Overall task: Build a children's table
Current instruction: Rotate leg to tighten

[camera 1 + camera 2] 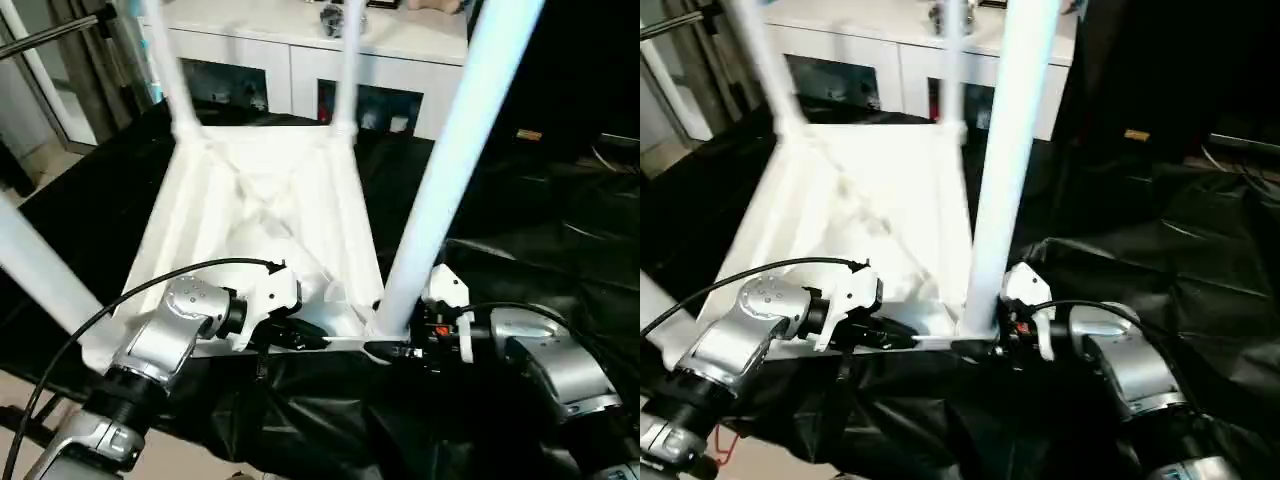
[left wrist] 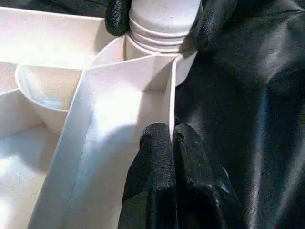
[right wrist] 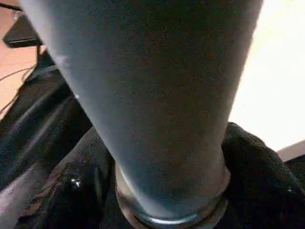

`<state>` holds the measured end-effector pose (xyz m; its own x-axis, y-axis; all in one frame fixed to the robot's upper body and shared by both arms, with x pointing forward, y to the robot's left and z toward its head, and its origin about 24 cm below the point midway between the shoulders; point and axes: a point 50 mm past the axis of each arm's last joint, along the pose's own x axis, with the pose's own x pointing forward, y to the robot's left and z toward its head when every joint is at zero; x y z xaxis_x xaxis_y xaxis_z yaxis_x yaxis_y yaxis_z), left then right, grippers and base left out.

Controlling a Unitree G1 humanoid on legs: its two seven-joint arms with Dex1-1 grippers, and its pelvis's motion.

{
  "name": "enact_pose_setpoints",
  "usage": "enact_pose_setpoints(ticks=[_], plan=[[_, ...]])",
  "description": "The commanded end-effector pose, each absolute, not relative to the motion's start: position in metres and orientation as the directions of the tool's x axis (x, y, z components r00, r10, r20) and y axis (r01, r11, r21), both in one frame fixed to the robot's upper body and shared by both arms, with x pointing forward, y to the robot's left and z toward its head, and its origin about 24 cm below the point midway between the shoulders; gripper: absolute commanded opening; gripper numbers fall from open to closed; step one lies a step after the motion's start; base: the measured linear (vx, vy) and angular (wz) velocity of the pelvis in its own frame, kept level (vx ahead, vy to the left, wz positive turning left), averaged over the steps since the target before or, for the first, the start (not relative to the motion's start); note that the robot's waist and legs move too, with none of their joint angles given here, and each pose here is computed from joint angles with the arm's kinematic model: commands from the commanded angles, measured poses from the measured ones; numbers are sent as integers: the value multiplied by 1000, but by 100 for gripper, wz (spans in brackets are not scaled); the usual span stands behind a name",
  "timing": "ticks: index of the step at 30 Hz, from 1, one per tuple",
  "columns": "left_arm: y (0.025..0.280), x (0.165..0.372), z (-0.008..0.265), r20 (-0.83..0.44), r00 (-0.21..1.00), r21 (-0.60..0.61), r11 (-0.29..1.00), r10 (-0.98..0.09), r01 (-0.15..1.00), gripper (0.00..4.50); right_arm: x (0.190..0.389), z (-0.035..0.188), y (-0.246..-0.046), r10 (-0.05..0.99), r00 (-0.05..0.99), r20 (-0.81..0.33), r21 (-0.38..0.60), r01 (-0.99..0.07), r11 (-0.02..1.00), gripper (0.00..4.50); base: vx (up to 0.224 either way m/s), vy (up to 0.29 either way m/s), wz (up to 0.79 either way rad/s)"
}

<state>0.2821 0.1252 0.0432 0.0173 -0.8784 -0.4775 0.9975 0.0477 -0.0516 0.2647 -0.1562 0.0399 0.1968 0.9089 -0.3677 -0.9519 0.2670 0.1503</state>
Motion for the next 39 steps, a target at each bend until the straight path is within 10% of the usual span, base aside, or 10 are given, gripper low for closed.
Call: enact_pose_setpoints(ticks=[1,8,17,23,34,39], plan=[[116,286,50,-451,14,-28,29,-892,999,0,255,38,-139,938,70,-338,195,-970,143,306,0,0,0],[120,282,48,-460,23,-26,39,-888,999,0,250,33,-130,946,88,-312,220,-962,162,275,0,0,0],[94,292,41,-434,281,23,301,-856,953,0,275,4,-116,757,531,-380,149,-773,617,272,-23,-2,-2],[61,287,34,-424,282,24,301,-860,953,0,287,0,-93,646,655,-393,137,-653,745,272,-30,4,-3],[59,281,37,-415,220,30,228,-883,973,0,290,12,-88,697,632,-339,92,-715,693,386,-5,1,0],[78,270,42,-416,56,-9,65,-908,998,0,276,27,-109,858,429,-283,75,-882,465,386,12,-3,1]])
